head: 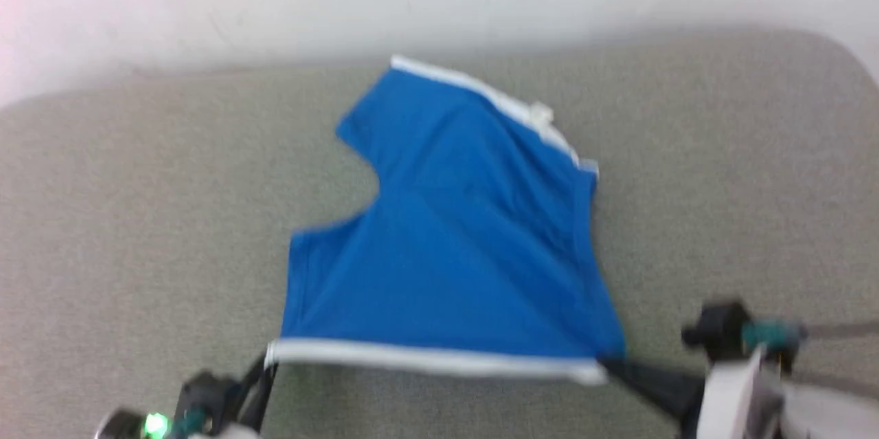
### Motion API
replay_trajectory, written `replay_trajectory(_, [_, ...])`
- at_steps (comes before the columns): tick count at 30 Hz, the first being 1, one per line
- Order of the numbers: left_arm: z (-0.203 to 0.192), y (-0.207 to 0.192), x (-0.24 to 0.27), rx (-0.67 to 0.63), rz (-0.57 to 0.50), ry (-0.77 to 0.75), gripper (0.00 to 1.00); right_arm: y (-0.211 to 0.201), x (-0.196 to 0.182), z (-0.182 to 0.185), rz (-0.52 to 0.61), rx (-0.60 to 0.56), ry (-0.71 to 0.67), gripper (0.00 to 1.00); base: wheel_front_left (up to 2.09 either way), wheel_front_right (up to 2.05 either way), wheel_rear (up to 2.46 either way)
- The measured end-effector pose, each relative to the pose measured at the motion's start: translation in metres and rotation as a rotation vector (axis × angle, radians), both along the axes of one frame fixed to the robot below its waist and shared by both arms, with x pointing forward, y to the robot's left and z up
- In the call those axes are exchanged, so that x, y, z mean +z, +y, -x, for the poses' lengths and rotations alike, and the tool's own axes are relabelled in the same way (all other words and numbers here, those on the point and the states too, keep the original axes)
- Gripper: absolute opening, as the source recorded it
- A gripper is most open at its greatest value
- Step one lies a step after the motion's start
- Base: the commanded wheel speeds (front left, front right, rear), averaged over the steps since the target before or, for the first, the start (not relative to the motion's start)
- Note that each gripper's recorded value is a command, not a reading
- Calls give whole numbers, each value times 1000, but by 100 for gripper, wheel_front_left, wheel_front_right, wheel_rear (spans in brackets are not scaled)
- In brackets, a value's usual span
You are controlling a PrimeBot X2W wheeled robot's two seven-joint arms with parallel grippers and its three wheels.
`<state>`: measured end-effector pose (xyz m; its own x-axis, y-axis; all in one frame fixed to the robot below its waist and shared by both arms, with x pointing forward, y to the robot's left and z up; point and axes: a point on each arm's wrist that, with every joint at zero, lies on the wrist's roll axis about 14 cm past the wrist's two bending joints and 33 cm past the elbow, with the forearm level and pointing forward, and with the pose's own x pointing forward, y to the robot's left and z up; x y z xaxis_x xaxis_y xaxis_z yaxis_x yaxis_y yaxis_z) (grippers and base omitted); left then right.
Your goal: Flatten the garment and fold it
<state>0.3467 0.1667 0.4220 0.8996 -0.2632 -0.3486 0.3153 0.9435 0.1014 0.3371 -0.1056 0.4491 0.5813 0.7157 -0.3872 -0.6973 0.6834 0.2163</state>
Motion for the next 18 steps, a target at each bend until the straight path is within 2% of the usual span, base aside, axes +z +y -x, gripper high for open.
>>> replay_trajectory(5, [43,7,-5,30,5,66,0,1,-13,49,-42,-9,72,0,0,0,0])
replay_trajectory(9, [53,9,5,47,13,43,0,1,-1,49,-92,-39,29,0,0,0,0])
replay_trajectory(12, [36,11,23,35,-6,-27,0,2,19,29,-123,-62,-47,0,0,0,0])
replay_trajectory(18, [-37,-2,81,-73,-57,-222,0,-5,51,-15,-147,-116,-190,0,0,0,0])
